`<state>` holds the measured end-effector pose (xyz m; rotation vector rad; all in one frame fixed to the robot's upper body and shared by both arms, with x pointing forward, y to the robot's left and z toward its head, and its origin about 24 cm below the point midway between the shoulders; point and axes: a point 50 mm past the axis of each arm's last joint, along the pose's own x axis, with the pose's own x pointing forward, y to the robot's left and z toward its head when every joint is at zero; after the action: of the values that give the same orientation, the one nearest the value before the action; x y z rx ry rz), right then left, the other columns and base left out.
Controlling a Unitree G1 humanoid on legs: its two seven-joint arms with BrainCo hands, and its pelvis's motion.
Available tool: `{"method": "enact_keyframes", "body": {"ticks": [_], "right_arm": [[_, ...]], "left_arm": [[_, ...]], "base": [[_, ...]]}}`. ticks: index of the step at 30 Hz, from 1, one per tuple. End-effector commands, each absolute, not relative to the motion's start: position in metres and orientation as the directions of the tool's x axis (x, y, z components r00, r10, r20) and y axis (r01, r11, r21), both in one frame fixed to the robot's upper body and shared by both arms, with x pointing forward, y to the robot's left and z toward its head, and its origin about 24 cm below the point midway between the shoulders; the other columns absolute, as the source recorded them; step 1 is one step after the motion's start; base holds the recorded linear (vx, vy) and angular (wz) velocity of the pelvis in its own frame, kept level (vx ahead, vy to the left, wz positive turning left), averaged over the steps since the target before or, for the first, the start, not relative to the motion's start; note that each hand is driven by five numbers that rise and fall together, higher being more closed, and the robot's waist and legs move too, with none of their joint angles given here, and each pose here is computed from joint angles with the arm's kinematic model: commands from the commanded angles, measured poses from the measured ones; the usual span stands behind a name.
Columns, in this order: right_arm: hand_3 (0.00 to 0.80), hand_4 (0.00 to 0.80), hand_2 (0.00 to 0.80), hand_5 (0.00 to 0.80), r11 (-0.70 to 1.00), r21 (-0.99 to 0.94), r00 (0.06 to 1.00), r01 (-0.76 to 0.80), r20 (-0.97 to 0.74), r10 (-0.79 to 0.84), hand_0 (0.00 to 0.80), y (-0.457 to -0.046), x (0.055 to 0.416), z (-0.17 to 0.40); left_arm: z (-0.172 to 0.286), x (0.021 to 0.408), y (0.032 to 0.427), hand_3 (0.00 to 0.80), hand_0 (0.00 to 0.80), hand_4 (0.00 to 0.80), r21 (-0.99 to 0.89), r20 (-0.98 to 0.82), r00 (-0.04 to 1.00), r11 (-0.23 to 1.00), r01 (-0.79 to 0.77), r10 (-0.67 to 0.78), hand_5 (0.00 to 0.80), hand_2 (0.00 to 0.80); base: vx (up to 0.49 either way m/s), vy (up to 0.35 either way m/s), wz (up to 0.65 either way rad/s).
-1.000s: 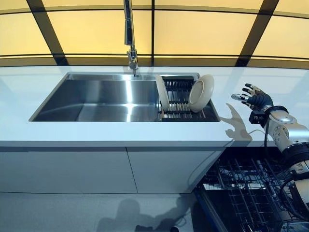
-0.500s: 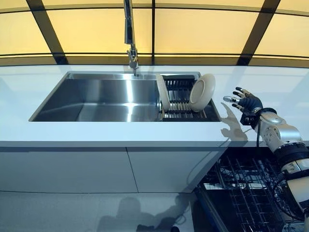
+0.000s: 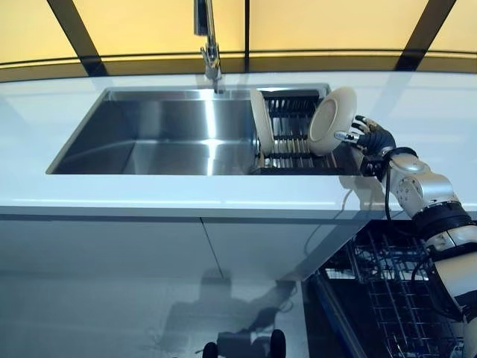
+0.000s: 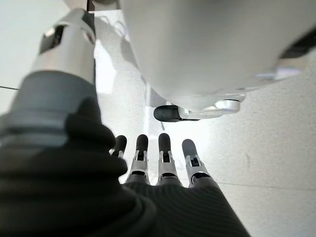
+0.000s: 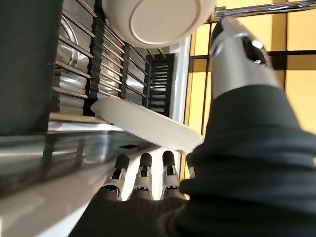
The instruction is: Take plates into dishwasher
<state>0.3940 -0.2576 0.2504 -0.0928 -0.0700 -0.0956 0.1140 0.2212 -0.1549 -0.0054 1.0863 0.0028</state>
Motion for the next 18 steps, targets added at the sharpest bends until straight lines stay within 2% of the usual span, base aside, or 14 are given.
{"method": "enact_keyframes", "body": {"ticks": [1,18], "right_arm": [[0.0,0.0,0.0,0.0,0.989,-0.081,0.971,0.124,0.216,-0.104,0.0,-0.254,0.394,0.306],[0.0,0.0,0.0,0.0,0.981,-0.076,0.951,0.176,0.27,-0.15,0.0,-0.258,0.389,0.333]], "left_arm": [[-0.145,0.139,0.228,0.0,0.0,0.0,0.013,-0.841,0.541,1.0,0.001,0.01,0.0,0.0],[-0.14,0.146,0.229,0.0,0.0,0.0,0.005,-0.81,0.587,1.0,-0.004,0.006,0.0,0.0]], "base": [[-0.039,-0.027,0.02],[-0.009,-0.012,0.01]]}}
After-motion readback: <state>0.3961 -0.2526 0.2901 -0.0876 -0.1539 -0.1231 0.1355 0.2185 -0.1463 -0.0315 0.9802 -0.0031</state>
